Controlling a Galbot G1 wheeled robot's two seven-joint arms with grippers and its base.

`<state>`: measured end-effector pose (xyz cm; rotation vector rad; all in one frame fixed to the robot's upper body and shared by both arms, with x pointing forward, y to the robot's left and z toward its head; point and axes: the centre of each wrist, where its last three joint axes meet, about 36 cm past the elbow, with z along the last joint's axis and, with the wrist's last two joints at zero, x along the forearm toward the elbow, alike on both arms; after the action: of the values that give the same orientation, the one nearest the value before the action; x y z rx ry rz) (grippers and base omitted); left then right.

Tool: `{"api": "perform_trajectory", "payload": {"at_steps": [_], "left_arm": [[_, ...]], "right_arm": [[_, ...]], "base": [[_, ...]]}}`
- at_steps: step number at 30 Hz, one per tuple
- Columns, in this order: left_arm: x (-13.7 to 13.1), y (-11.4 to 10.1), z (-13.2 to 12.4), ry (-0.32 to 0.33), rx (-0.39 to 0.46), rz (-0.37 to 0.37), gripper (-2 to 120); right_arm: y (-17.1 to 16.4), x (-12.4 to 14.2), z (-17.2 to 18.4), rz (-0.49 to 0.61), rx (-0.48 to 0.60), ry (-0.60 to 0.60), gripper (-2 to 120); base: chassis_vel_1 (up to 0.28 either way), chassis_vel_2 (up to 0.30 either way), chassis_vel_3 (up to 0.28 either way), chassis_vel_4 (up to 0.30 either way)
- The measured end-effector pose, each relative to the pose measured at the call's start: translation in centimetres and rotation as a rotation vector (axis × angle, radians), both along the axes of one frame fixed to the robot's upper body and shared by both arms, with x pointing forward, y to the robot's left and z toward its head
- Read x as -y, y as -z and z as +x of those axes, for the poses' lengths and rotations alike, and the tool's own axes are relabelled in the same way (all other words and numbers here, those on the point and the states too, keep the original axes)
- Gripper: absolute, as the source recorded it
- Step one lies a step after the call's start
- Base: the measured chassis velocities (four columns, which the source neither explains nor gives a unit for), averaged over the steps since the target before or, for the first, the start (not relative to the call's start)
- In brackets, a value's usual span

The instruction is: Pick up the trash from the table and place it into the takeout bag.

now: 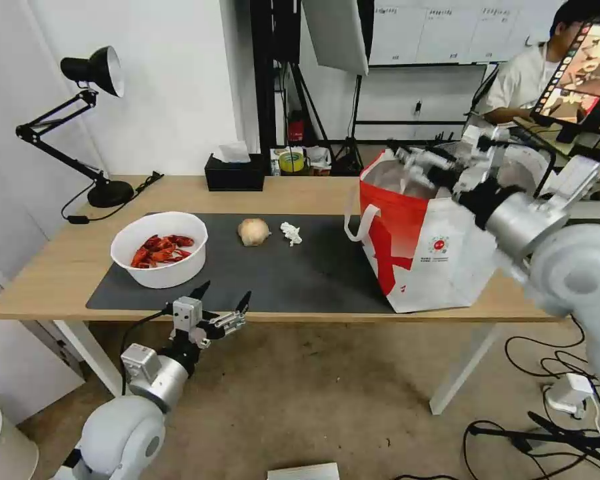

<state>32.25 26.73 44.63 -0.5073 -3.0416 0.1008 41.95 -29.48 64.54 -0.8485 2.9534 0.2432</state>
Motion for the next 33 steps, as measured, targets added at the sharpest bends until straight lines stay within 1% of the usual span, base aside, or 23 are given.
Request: {"api": "perform_trajectory", "payload": {"at_steps": [3,4,6,10,12,13,15,17,20,24,26,30,32,33], "left_arm": [[-0.2,0.0,-0.1,-0.005,0.001,0.002,100],[-0.5,0.0,-0.4,-0.016,-0.003,0.005,100],[-0.6,0.0,-0.6,-0.023,-0.007,0.006,100],[-0.7,0.4,-1.1,-0.036,-0.007,0.021,100],[-0.8,0.5,-1.3,-0.046,0.015,0.038,100],[-0.8,0.5,-1.3,-0.046,0.015,0.038,100],[-1.0,1.0,-1.4,-0.061,0.037,0.058,100],[-1.1,1.1,-1.5,-0.065,0.039,0.062,100],[-1.6,1.4,-1.7,-0.082,0.044,0.076,100],[-2.0,1.7,-1.9,-0.094,0.05,0.084,100],[-2.6,2.3,-2.4,-0.111,0.051,0.095,100],[-2.7,2.5,-2.5,-0.116,0.05,0.096,100],[-2.7,3.0,-2.6,-0.123,0.045,0.098,100],[-2.8,3.1,-2.6,-0.124,0.044,0.099,100]], "right_arm": [[0.4,0.0,-0.3,-0.026,0.026,-0.014,100],[1.0,-0.1,-0.9,-0.062,0.059,-0.036,100],[1.4,-0.2,-1.3,-0.075,0.067,-0.046,100],[3.1,-0.5,-2.4,-0.109,0.068,-0.074,100],[4.8,-1.0,-3.6,-0.144,0.057,-0.096,100],[4.8,-1.0,-3.6,-0.144,0.057,-0.096,100],[6.5,-1.7,-4.7,-0.161,0.041,-0.108,100],[7.0,-1.9,-5.0,-0.161,0.035,-0.109,100],[8.5,-2.6,-6.0,-0.152,0.014,-0.098,100],[9.4,-2.9,-6.5,-0.154,0.003,-0.084,100],[11.8,-3.4,-7.7,-0.155,-0.001,-0.046,100],[12.9,-3.6,-8.2,-0.145,0.003,-0.021,100],[14.9,-3.9,-9.0,-0.112,-0.008,0.022,100],[15.2,-3.9,-9.1,-0.108,-0.01,0.031,100]], "base": [[0.0,0.0,0.0,0.0],[0.0,0.0,0.0,0.0],[0.0,0.0,0.0,0.0],[0.0,0.0,0.0,0.0],[0.0,0.0,0.0,0.0],[0.0,0.0,0.0,0.0],[0.0,0.0,0.0,0.0],[0.0,0.0,0.0,0.0],[0.0,0.0,0.0,0.0],[0.0,0.0,0.0,0.0],[0.0,0.0,0.0,0.0],[0.0,0.0,0.0,0.0],[0.0,0.0,0.0,0.0],[0.0,0.0,0.0,0.0]]}}
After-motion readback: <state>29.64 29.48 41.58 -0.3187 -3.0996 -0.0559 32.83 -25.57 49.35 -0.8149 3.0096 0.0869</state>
